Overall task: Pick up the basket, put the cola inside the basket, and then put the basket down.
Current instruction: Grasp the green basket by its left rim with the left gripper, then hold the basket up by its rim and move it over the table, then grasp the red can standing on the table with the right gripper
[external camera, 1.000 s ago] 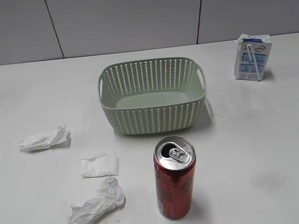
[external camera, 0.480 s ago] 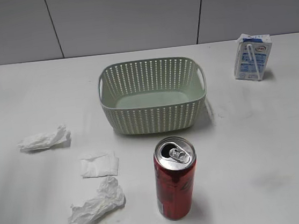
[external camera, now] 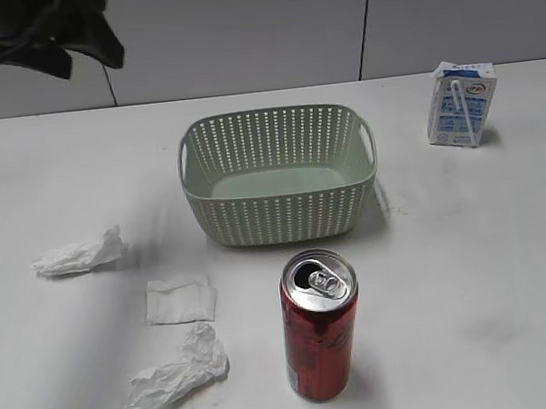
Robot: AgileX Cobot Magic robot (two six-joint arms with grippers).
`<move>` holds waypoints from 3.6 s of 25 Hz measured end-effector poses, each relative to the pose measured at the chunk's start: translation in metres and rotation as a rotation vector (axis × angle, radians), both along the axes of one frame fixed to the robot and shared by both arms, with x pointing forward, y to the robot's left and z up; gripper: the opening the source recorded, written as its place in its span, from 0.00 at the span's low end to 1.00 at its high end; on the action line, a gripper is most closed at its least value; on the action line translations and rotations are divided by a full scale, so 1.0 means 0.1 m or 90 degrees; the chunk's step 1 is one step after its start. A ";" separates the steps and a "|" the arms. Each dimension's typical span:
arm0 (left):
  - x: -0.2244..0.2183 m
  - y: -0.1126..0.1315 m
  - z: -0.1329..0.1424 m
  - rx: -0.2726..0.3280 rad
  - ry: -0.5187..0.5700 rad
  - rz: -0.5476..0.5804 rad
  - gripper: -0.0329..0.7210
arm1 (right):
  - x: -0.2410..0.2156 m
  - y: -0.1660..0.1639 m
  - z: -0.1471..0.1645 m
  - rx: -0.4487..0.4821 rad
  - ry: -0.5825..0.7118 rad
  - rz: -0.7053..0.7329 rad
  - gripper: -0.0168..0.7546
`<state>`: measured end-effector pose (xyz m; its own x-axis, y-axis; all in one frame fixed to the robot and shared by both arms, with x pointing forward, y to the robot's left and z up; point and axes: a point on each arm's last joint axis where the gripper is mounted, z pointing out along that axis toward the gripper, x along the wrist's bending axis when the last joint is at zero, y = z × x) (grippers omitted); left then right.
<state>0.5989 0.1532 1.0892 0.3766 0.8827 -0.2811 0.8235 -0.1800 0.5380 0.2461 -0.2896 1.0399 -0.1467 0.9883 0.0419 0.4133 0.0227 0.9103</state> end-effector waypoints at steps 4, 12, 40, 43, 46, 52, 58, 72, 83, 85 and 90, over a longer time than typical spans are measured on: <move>0.16 -0.35 -0.23 0.092 0.046 -0.021 0.68 | 0.00 0.00 0.00 0.000 0.000 0.000 0.76; 0.42 -0.73 -0.72 0.164 0.125 0.002 0.68 | 0.00 0.00 0.00 0.000 0.000 0.000 0.76; 0.48 -0.88 -1.49 0.145 0.288 0.037 0.04 | 0.00 0.00 0.00 0.000 0.000 0.000 0.76; 0.47 -0.89 -1.48 0.133 0.299 0.044 0.04 | 0.00 0.00 0.00 0.000 0.000 0.000 0.76; 0.46 -0.89 -1.41 0.128 0.294 0.049 0.04 | 0.00 0.00 0.00 0.000 0.000 0.000 0.76; 0.45 -0.80 -1.10 0.098 0.269 0.078 0.04 | 0.05 0.09 0.12 0.015 0.022 0.058 0.76; 0.49 -0.58 -0.98 0.093 0.289 0.111 0.04 | 0.51 0.27 0.58 0.041 0.191 0.171 0.74; 0.51 -0.55 -0.95 0.075 0.289 0.119 0.04 | 1.69 1.35 0.66 -0.152 0.440 0.413 0.78; 0.53 -0.54 -0.95 0.077 0.279 0.121 0.04 | 2.17 2.27 0.05 -0.101 0.591 0.284 0.90; 0.53 -0.54 -0.95 0.077 0.277 0.121 0.04 | 2.21 2.31 -0.01 -0.082 0.612 0.253 0.90; 0.53 -0.54 -0.95 0.078 0.275 0.121 0.04 | 2.26 2.38 -0.19 -0.063 0.655 0.214 0.90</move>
<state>0.6523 0.0994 0.9937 0.0771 0.9610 -0.2656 0.9912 -0.0451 0.1246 0.4726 -0.0511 1.0214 -0.3501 0.9101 0.2217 0.9361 0.3311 0.1190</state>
